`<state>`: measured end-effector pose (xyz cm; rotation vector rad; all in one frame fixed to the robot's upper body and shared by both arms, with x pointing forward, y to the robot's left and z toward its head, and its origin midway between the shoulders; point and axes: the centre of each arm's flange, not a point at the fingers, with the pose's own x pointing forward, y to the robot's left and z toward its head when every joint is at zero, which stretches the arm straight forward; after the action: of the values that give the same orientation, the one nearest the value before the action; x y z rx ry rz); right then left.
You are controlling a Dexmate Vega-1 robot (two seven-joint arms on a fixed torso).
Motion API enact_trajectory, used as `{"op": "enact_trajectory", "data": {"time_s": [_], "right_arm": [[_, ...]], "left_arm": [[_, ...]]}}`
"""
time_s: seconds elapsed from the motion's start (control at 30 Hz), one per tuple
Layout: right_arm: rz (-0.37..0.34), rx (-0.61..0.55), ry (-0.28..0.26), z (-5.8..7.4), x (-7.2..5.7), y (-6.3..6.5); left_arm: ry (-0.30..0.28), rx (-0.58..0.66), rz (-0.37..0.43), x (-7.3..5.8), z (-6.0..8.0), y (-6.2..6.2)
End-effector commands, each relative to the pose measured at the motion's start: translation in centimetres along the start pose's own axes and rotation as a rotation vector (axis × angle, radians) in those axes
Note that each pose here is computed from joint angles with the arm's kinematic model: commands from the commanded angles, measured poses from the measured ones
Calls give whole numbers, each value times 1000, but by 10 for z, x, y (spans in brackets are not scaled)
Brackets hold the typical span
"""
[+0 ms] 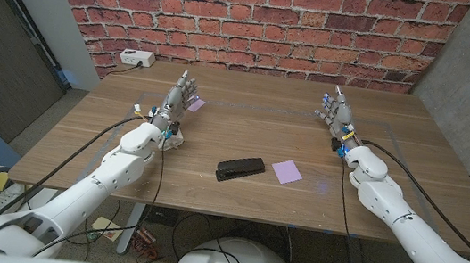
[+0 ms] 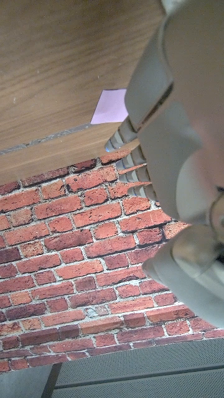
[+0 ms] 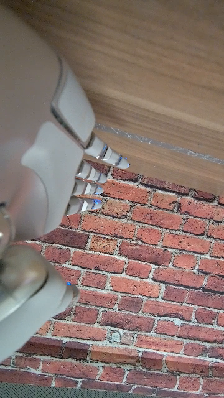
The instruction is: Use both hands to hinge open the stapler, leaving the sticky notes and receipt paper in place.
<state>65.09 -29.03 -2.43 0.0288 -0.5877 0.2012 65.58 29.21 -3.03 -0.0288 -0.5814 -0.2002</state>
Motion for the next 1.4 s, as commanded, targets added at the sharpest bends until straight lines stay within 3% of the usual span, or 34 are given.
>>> {"op": "enact_trajectory", "data": {"time_s": [0.03, 0.43, 0.63, 0.9, 1.13, 1.4], "right_arm": [[11, -19, 7, 4, 0, 4], [2, -67, -3, 3, -6, 5], [55, -96, -22, 11, -7, 9], [110, -172, -20, 19, -4, 23], [166, -223, -43, 20, -4, 41], [178, -279, -78, 26, -8, 47]], "left_arm": [[5, 16, 2, 1, -1, 3], [5, 59, -1, -7, 10, 14], [17, 71, -7, -12, 8, 14], [7, 62, 32, -18, 7, 25], [-16, 47, 39, -21, 5, 27], [-27, 52, 29, -24, 6, 26]]}}
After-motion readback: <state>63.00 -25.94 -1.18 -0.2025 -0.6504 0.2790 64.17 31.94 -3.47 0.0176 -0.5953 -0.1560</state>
